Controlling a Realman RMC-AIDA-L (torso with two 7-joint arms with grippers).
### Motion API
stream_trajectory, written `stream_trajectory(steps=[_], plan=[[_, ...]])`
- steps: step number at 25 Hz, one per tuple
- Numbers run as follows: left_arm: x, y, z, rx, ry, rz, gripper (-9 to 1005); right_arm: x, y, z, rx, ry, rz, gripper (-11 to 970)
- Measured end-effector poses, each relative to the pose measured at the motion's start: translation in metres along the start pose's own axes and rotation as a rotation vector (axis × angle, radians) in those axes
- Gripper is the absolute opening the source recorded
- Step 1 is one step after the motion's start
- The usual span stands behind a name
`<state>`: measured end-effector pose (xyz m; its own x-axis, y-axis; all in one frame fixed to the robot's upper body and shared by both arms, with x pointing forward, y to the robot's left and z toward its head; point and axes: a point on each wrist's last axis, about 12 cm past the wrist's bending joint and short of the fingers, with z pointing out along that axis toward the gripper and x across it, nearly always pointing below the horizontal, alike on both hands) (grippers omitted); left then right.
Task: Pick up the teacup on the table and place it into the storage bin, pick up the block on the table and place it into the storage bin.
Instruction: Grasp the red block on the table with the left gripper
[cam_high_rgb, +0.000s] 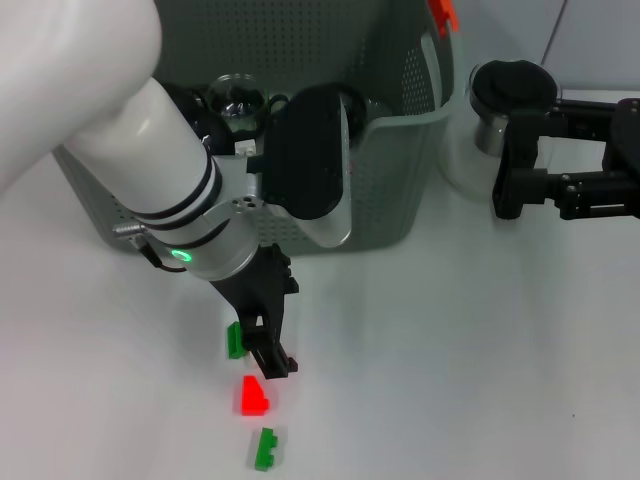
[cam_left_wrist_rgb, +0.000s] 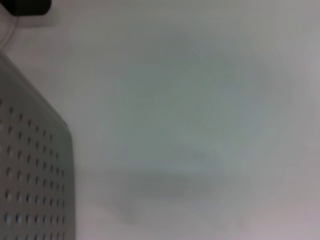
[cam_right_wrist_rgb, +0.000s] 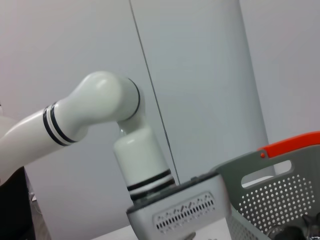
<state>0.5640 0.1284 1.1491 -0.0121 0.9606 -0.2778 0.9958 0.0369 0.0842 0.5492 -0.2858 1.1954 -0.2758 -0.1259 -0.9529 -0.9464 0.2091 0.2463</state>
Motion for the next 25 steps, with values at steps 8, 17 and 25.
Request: stream_trajectory(steps=[8,17,25], plan=[[0.0,-0.003,0.014,0.003,0.031,-0.021,890,0.0,-0.001,0.0,0.002,-0.007,-0.012,880],[-0.001,-0.015,0.025,0.032,0.063,0.0,876,0.002,-0.001,0.0,0.003,-0.012,-0.019,879],[0.0,-0.017,0.034,0.033,0.075,0.009,805,0.007,-0.001,0.001,-0.003,-0.021,-0.014,879]])
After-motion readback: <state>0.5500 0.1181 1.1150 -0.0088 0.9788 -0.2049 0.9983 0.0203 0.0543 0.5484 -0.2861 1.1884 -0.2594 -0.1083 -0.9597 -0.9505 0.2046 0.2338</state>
